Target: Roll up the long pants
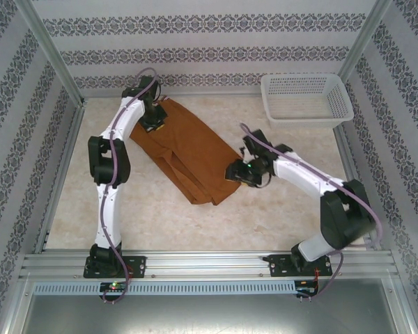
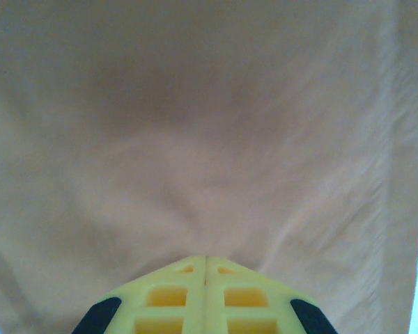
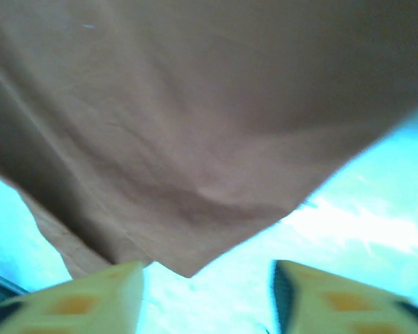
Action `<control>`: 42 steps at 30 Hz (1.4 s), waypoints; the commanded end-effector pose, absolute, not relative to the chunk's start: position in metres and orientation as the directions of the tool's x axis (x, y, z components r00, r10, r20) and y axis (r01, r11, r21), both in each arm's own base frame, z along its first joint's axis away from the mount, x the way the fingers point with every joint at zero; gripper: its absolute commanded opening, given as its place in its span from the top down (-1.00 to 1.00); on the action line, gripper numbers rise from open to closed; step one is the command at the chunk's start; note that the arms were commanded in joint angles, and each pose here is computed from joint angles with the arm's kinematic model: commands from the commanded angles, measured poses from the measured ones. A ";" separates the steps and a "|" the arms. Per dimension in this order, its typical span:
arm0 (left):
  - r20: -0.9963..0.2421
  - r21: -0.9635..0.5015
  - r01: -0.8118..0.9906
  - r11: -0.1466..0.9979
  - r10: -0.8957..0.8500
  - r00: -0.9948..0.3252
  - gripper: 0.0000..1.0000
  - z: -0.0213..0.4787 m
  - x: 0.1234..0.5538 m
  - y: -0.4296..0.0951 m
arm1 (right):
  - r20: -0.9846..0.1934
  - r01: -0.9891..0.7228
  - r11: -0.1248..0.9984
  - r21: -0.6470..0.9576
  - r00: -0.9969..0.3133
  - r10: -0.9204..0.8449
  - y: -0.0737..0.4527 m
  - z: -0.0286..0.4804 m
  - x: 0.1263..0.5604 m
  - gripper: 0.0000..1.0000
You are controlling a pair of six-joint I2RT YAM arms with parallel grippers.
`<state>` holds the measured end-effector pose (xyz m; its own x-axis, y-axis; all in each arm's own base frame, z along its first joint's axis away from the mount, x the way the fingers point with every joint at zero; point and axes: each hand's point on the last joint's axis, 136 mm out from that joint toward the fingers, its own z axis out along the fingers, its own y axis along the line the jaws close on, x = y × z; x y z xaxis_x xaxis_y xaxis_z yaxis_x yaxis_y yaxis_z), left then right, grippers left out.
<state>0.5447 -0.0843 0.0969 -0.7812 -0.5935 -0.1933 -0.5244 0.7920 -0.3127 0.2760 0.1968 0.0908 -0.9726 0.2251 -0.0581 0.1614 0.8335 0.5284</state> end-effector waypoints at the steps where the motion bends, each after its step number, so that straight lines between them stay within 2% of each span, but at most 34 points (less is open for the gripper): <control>1: -0.221 -0.284 -0.494 0.821 -0.558 -0.800 1.00 0.101 0.553 -0.077 | -0.017 0.306 0.677 0.669 -0.905 0.426 0.190 0.092 0.284 -0.84; 3: -0.264 -0.319 -0.470 0.823 -0.553 -0.790 0.93 0.109 0.566 -0.077 | -0.014 0.335 0.684 0.648 -0.892 0.451 0.181 0.077 0.274 -0.90; 7: -0.295 -0.343 -0.450 0.824 -0.549 -0.782 0.54 0.108 0.579 -0.077 | 0.016 0.389 0.660 0.643 -0.868 0.496 0.175 0.048 0.263 -0.90; 10: -0.292 -0.300 -0.454 0.839 -0.534 -0.794 0.34 0.092 0.578 -0.073 | 0.038 0.395 0.638 0.660 -0.867 0.498 0.184 0.038 0.264 -0.88; 11: -0.292 -0.279 -0.456 0.845 -0.527 -0.798 0.17 0.086 0.577 -0.069 | 0.038 0.390 0.639 0.663 -0.870 0.491 0.188 0.036 0.265 -0.87; 13: -0.294 -0.241 -0.457 0.856 -0.513 -0.806 -0.05 0.074 0.576 -0.063 | 0.038 0.375 0.641 0.670 -0.879 0.475 0.196 0.036 0.268 -0.86; 14: -0.294 -0.222 -0.456 0.862 -0.505 -0.811 -0.08 0.068 0.575 -0.061 | 0.038 0.369 0.642 0.672 -0.883 0.467 0.199 0.037 0.269 -0.86; 15: -0.292 -0.207 -0.457 0.865 -0.501 -0.815 -0.02 0.063 0.574 -0.059 | 0.038 0.367 0.642 0.673 -0.884 0.465 0.201 0.038 0.271 -0.85; 16: -0.286 -0.193 -0.464 0.865 -0.502 -0.816 0.29 0.058 0.573 -0.056 | 0.040 0.363 0.637 0.680 -0.886 0.462 0.204 0.041 0.274 -0.85; 17: -0.278 -0.172 -0.476 0.862 -0.506 -0.816 0.85 0.052 0.570 -0.052 | 0.037 0.355 0.633 0.689 -0.888 0.458 0.206 0.044 0.277 -0.82; 18: -0.272 -0.147 -0.492 0.858 -0.513 -0.814 1.00 0.048 0.567 -0.048 | 0.030 0.341 0.630 0.698 -0.892 0.450 0.209 0.049 0.279 -0.72; 19: -0.267 -0.125 -0.507 0.853 -0.521 -0.811 1.00 0.043 0.564 -0.043 | 0.016 0.321 0.635 0.703 -0.899 0.437 0.212 0.056 0.283 -0.42; 20: -0.261 -0.116 -0.514 0.850 -0.525 -0.810 1.00 0.039 0.562 -0.039 | -0.012 0.285 0.659 0.696 -0.913 0.407 0.218 0.066 0.287 0.22; 21: -0.255 -0.115 -0.520 0.846 -0.531 -0.808 1.00 0.037 0.561 -0.037 | -0.046 0.246 0.693 0.678 -0.926 0.374 0.222 0.076 0.290 1.00; 24: -0.247 -0.105 -0.531 0.841 -0.539 -0.805 1.00 0.035 0.558 -0.031 | -0.127 0.107 0.835 0.540 -0.970 0.206 0.241 0.102 0.294 1.00; 29: -0.236 -0.058 -0.550 0.833 -0.547 -0.803 1.00 0.032 0.548 -0.025 | -0.151 -0.024 0.833 0.553 -0.986 0.071 0.302 0.121 0.324 1.00; 36: -0.200 0.051 -0.610 0.791 -0.590 -0.782 1.00 0.029 0.510 -0.003 | -0.005 0.005 0.823 0.568 -1.000 0.010 0.342 0.062 0.342 1.00; 42: -0.150 0.093 -0.668 0.739 -0.652 -0.743 1.00 0.026 0.472 0.013 | 0.093 0.016 0.877 0.480 -0.995 -0.032 0.318 0.025 0.345 1.00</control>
<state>0.5130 -0.0185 0.0327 -0.7779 -0.5940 -0.2049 -0.6005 0.7988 -0.0361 0.3479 0.3385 0.0231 -0.9987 0.0021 0.0510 0.0290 0.8452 0.5336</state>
